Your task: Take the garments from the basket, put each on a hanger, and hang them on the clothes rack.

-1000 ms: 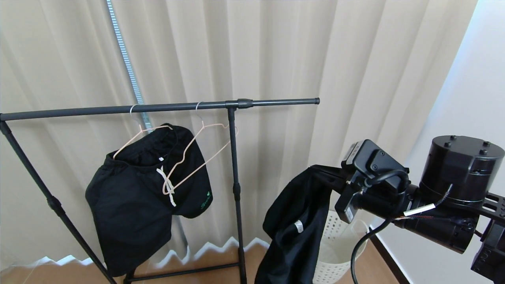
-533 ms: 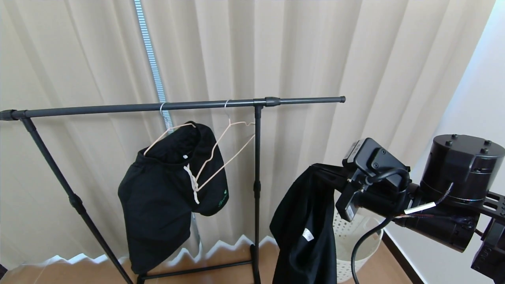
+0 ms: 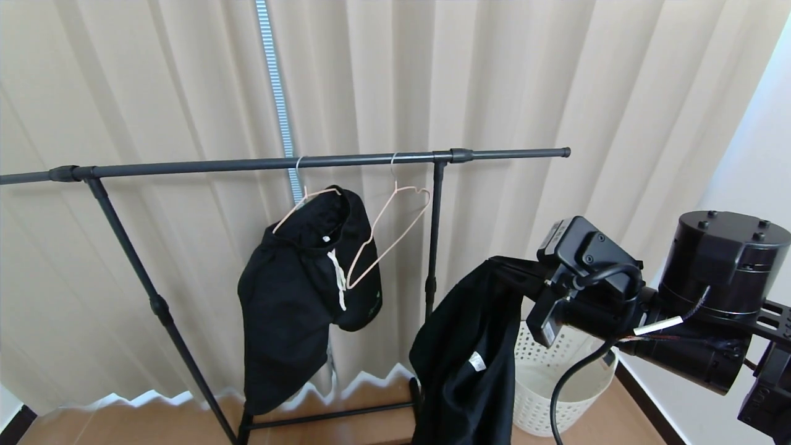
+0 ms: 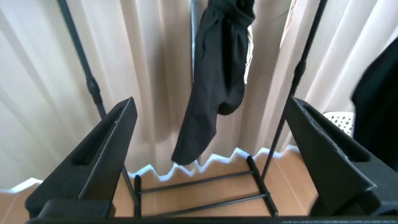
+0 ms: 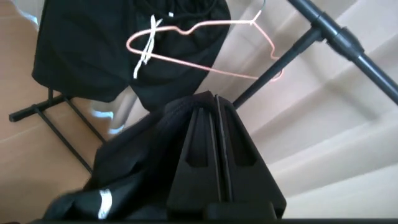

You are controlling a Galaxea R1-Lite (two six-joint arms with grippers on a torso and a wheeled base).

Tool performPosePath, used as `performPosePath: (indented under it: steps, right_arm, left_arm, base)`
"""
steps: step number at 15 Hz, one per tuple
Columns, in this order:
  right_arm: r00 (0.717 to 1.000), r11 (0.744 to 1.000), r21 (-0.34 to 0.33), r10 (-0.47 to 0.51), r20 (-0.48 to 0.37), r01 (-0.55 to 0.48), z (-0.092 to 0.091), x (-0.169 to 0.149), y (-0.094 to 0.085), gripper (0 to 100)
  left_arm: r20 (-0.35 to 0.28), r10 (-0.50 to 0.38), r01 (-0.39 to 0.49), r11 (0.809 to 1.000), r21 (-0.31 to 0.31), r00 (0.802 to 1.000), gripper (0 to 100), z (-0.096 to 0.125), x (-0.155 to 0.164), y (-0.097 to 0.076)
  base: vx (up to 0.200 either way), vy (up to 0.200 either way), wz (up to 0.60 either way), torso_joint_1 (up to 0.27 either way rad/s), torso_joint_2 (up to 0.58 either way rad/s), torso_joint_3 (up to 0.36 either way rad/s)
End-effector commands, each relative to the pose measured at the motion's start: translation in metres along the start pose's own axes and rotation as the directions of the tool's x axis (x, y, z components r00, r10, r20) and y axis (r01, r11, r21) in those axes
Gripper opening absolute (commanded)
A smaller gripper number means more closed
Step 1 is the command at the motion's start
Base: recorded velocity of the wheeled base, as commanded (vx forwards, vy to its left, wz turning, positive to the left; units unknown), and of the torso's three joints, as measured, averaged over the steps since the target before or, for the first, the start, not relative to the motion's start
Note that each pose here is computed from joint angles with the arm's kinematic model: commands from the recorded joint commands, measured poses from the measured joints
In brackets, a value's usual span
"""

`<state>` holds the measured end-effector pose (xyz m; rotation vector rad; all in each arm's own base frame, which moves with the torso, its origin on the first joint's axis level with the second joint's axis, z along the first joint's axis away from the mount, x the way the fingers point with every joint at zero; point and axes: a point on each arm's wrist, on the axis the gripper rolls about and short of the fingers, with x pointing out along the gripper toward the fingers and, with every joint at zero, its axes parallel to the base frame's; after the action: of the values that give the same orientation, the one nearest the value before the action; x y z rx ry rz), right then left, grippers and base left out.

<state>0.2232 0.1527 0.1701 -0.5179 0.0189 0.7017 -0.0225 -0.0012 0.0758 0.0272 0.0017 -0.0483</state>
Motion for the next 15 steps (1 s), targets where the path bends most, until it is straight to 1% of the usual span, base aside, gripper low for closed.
performPosePath:
  steps: [1,2,3,8,11,15]
  right_arm:
    - [1.000,1.000,0.000,0.001,-0.003,-0.001,-0.0005,0.0004,0.0002,0]
    - [1.000,1.000,0.000,0.002,-0.004,-0.002,-0.0008,0.0007,0.0004,0]
    - [1.000,1.000,0.000,0.003,-0.005,-0.003,-0.0012,0.0006,0.0006,0]
    - [1.000,1.000,0.000,0.000,-0.003,0.000,-0.0006,0.0008,-0.0002,0]
    - [1.000,1.000,0.000,0.001,-0.005,-0.001,-0.0010,0.0007,0.0000,0]
    - [1.000,1.000,0.000,0.002,-0.007,-0.002,-0.0017,0.0039,0.0001,0]
  left_arm:
    - [-0.002,-0.001,0.001,1.000,0.000,1.000,100,-0.0001,0.0001,0.0000]
    - [-0.002,-0.001,0.001,1.000,0.002,1.000,100,-0.0001,0.0001,0.0000]
    - [-0.002,-0.001,0.001,1.000,0.000,1.000,100,-0.0001,0.0001,0.0000]
    - [-0.002,-0.002,0.002,1.000,0.002,1.000,100,0.0000,0.0001,0.0000]
    - [-0.002,-0.002,0.002,1.000,0.002,1.000,100,0.0000,0.0001,0.0000]
    - [-0.002,-0.002,0.002,1.000,0.006,1.000,100,0.0000,0.0001,0.0000]
  base:
    - [0.000,0.200,0.00,-0.022,-0.01,0.007]
    - [0.000,0.200,0.00,-0.002,0.00,0.002]
    - [0.000,0.000,0.00,0.000,0.00,0.000]
    - [-0.200,0.000,0.00,0.008,0.01,0.000]
    - [-0.200,-0.200,0.00,-0.015,0.00,0.007]
    - [0.000,0.000,0.00,0.000,0.00,0.000]
